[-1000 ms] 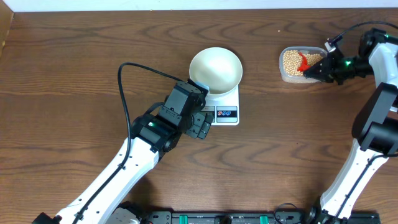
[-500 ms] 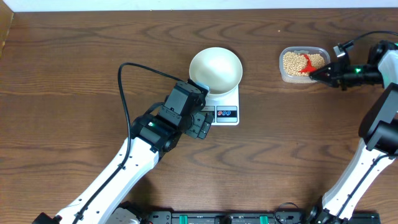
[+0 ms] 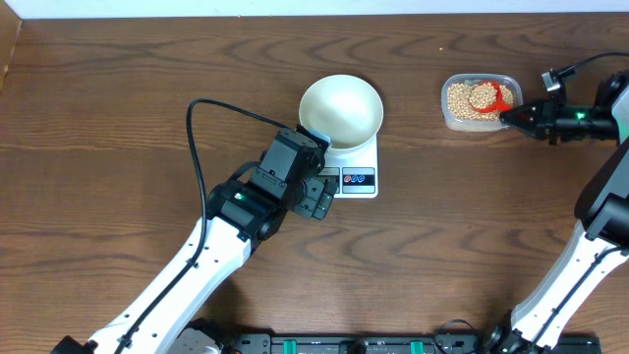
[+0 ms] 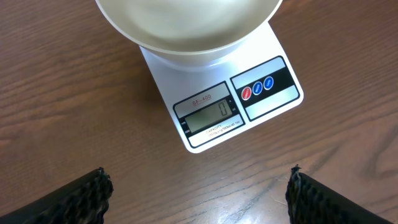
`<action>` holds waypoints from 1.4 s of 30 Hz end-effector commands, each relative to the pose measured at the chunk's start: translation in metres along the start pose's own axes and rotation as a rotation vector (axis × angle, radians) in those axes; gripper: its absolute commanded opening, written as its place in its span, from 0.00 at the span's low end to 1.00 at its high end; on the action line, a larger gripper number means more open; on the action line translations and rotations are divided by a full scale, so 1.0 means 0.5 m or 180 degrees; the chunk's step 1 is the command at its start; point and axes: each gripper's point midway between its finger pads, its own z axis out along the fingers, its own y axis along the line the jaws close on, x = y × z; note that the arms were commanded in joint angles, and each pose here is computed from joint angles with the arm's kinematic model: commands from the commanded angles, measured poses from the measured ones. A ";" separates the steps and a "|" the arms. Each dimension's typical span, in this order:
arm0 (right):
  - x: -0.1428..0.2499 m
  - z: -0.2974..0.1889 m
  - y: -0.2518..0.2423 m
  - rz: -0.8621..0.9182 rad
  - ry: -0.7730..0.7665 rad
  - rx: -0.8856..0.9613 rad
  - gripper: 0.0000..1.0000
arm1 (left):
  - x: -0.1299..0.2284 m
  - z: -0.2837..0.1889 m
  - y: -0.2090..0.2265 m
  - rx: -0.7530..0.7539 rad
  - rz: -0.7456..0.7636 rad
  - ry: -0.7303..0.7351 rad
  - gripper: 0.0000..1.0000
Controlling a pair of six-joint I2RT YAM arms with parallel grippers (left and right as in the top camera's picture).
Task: Scoop item into bowl and weigh 50g on scale
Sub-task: 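Drag the red scoop through the soybeans and lift it full, then carry the filled red scoop with the right gripper over the bowl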
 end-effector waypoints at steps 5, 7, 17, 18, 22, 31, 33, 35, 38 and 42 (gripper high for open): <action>-0.005 -0.005 0.027 -0.0014 -0.0129 -0.0339 0.01 | -0.002 -0.004 -0.001 0.0023 0.0034 -0.0023 0.92; -0.006 -0.010 0.027 0.0009 -0.0149 -0.0360 0.01 | -0.002 -0.004 -0.001 0.0023 0.0034 -0.0023 0.92; -0.012 -0.042 0.051 -0.0012 -0.0347 -0.0635 0.01 | -0.002 -0.004 -0.001 0.0023 0.0034 -0.0023 0.92; -0.012 -0.043 0.055 -0.0040 -0.0366 -0.0670 0.01 | -0.002 -0.004 -0.001 0.0023 0.0034 -0.0023 0.92; -0.010 -0.045 0.073 -0.0107 -0.0411 -0.0790 0.01 | -0.002 -0.004 -0.001 0.0023 0.0034 -0.0023 0.92; -0.002 -0.043 0.107 -0.0161 -0.0444 -0.0969 0.01 | -0.002 -0.004 -0.001 0.0023 0.0034 -0.0023 0.92; 0.002 -0.036 0.122 -0.0155 -0.0432 -0.1032 0.01 | -0.002 -0.004 -0.001 0.0023 0.0034 -0.0023 0.92; 0.005 -0.029 0.129 -0.0146 -0.0396 -0.1045 0.01 | -0.002 -0.004 -0.001 0.0023 0.0034 -0.0023 0.92; 0.011 -0.010 0.142 -0.0132 -0.0304 -0.1063 0.01 | -0.002 -0.004 -0.001 0.0023 0.0034 -0.0023 0.92; 0.019 0.023 0.166 -0.0194 -0.0159 -0.1087 0.01 | -0.002 -0.004 -0.001 0.0023 0.0034 -0.0023 0.92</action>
